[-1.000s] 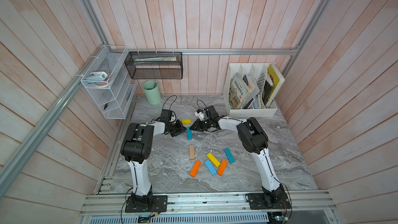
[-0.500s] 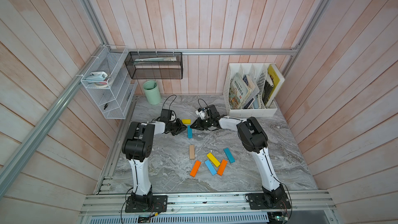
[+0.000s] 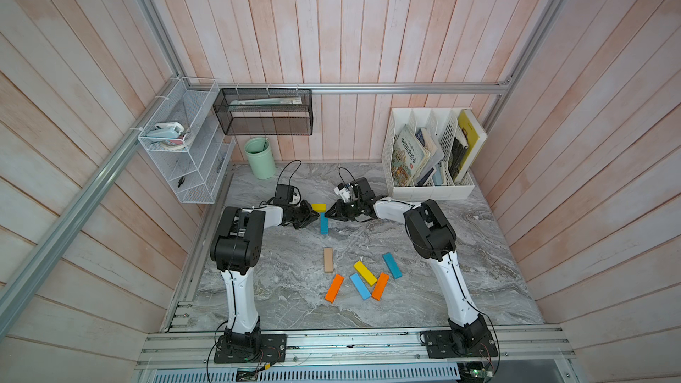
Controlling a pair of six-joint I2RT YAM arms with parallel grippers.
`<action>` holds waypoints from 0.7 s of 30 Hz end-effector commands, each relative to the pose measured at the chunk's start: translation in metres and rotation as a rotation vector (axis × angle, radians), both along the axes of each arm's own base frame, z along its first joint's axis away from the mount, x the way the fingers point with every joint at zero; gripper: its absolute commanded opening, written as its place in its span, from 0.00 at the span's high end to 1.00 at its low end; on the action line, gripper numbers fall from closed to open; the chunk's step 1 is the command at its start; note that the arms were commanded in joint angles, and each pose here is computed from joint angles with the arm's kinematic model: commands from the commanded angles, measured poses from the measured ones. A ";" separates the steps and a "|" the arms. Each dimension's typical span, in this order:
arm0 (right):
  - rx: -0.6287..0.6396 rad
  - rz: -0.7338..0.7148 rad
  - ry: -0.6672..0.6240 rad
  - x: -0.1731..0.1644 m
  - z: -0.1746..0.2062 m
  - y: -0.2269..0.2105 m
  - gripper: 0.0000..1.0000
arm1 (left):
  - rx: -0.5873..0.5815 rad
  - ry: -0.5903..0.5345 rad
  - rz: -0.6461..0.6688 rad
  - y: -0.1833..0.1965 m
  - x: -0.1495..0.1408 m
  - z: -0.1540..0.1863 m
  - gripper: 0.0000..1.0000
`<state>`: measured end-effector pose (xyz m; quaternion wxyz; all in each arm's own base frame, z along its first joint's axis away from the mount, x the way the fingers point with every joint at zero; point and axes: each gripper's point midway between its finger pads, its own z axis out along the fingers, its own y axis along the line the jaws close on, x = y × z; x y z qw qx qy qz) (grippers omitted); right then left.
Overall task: Assemble a giraffe with building blocks
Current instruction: Assemble the building block at the center of the board.
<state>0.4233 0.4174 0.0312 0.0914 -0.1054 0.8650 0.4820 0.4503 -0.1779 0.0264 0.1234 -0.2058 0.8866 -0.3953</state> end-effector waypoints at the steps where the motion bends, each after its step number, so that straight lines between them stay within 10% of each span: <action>1: -0.013 0.012 0.032 -0.006 -0.015 0.006 0.79 | 0.010 0.024 -0.001 0.002 0.000 -0.011 0.83; 21: -0.011 0.008 0.026 0.000 -0.015 0.009 0.79 | 0.012 0.037 0.010 0.008 0.004 -0.019 0.81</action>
